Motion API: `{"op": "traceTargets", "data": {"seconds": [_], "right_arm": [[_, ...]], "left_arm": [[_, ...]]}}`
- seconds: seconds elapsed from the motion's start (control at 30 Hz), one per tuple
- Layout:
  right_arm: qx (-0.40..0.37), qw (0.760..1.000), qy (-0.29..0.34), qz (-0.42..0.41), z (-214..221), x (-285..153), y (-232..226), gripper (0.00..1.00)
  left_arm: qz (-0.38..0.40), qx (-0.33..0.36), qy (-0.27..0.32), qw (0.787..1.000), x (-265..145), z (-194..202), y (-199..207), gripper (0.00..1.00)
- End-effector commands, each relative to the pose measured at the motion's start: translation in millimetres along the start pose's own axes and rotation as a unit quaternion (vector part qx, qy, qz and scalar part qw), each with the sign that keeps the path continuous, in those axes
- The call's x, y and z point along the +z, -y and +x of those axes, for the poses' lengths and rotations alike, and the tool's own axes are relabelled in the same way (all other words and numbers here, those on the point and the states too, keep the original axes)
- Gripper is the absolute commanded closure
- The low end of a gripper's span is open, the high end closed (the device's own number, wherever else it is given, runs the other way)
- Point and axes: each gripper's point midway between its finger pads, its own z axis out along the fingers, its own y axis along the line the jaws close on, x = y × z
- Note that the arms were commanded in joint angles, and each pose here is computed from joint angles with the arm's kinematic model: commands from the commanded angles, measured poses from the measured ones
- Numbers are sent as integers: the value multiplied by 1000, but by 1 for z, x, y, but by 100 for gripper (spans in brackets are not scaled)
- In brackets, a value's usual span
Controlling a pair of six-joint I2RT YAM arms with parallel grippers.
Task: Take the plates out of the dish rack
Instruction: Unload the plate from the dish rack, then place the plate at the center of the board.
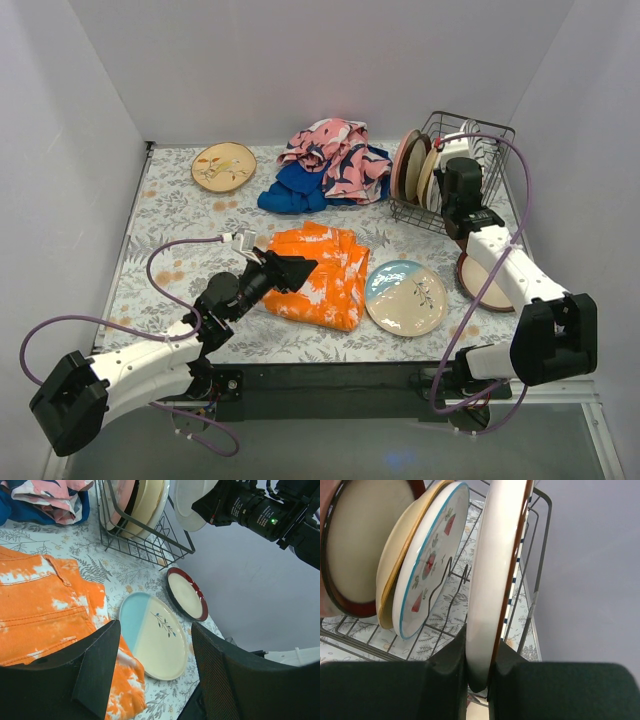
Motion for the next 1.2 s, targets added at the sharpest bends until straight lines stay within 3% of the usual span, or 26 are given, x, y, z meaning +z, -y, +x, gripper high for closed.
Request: {"op": "traceTargets", "data": {"seconds": [0.0, 0.2, 0.4, 0.57, 0.7, 0.8, 0.83, 0.87, 0.9, 1.0, 1.17], "right_arm": [[37, 992, 114, 24, -74, -21, 23, 99], [2, 991, 114, 66, -93, -41, 36, 99], [-37, 986, 138, 90, -120, -73, 45, 99], [-79, 976, 201, 26, -143, -103, 16, 99], [-136, 961, 240, -2, -153, -126, -10, 99], [-223, 935, 277, -10, -154, -147, -42, 99], [-249, 922, 295, -15, -158, -160, -53, 99], [-243, 918, 312, -8, -162, -168, -54, 99], [-247, 914, 321, -9, -159, -174, -57, 99], [-267, 889, 372, -21, -164, -205, -74, 99], [-353, 832, 426, -36, -137, -241, -118, 99]], "left_arm": [[9, 1, 17, 1000, 2, -15, 12, 43], [-6, -10, 12, 1000, 5, -13, 8, 43], [-42, -75, -9, 996, 14, -11, 7, 43], [-103, -105, -40, 988, 25, -17, 7, 40], [-83, -142, -54, 985, 23, -41, 21, 36], [-81, -163, -53, 982, 17, -78, 17, 33], [-85, -158, -22, 983, 17, -111, 12, 29], [-96, -169, -58, 979, 13, -106, 6, 28], [-110, -164, -44, 979, 9, -125, -8, 26], [-93, -172, -85, 977, 8, -141, -11, 22], [-53, -139, -124, 981, 11, -147, -7, 22]]}}
